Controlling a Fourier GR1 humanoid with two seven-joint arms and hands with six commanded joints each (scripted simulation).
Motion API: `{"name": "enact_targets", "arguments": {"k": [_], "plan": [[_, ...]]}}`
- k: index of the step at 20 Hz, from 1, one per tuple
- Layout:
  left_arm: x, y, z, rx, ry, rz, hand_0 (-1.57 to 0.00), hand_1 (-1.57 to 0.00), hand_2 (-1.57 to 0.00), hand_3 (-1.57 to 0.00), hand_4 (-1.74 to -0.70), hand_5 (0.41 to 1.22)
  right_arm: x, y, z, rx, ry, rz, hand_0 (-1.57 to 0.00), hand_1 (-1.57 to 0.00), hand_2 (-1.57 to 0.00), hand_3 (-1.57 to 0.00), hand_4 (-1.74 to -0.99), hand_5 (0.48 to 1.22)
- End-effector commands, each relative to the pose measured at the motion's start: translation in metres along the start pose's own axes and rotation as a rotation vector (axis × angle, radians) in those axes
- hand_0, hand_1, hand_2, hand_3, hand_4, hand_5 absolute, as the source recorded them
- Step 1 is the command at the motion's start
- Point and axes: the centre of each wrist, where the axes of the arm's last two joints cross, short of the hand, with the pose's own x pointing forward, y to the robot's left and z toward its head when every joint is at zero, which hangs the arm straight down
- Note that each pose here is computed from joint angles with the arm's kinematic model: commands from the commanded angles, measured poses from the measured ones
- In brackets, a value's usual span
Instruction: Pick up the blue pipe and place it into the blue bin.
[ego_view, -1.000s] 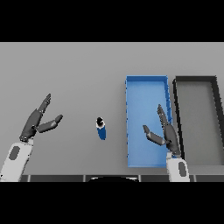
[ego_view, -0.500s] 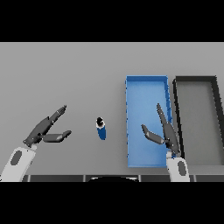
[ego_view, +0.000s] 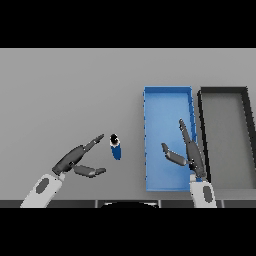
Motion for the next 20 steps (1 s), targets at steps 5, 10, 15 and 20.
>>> {"name": "enact_targets", "arguments": {"k": [5, 10, 15, 20], "plan": [[-0.007, -0.017, -0.03, -0.025, 0.019, 0.049, 0.0, 0.0, 0.0, 0.0, -1.2, 0.467, 0.0, -0.001, 0.002, 0.004, 0.017, -0.008, 0.0, 0.0, 0.0, 0.0, -1.229, 0.621], [-0.011, -0.03, -0.057, -0.052, 0.029, 0.045, 0.0, 0.0, 0.0, 0.0, -1.15, 0.459, 0.001, -0.001, 0.006, -0.006, 0.016, -0.01, 0.0, 0.0, 0.0, 0.0, -1.206, 0.606], [-0.014, -0.042, -0.079, -0.075, -0.027, 0.108, 0.0, 0.0, 0.0, 0.0, -1.19, 0.513, 0.001, -0.003, 0.008, -0.008, 0.008, -0.013, 0.0, 0.0, 0.0, 0.0, -1.207, 0.607], [-0.011, -0.053, -0.09, -0.05, -0.063, 0.161, -0.1, -0.26, -0.36, -0.22, -1.32, 0.651, 0.0, -0.005, 0.006, -0.02, 0.015, -0.016, 0.0, 0.0, 0.0, 0.0, -1.198, 0.605]]}}
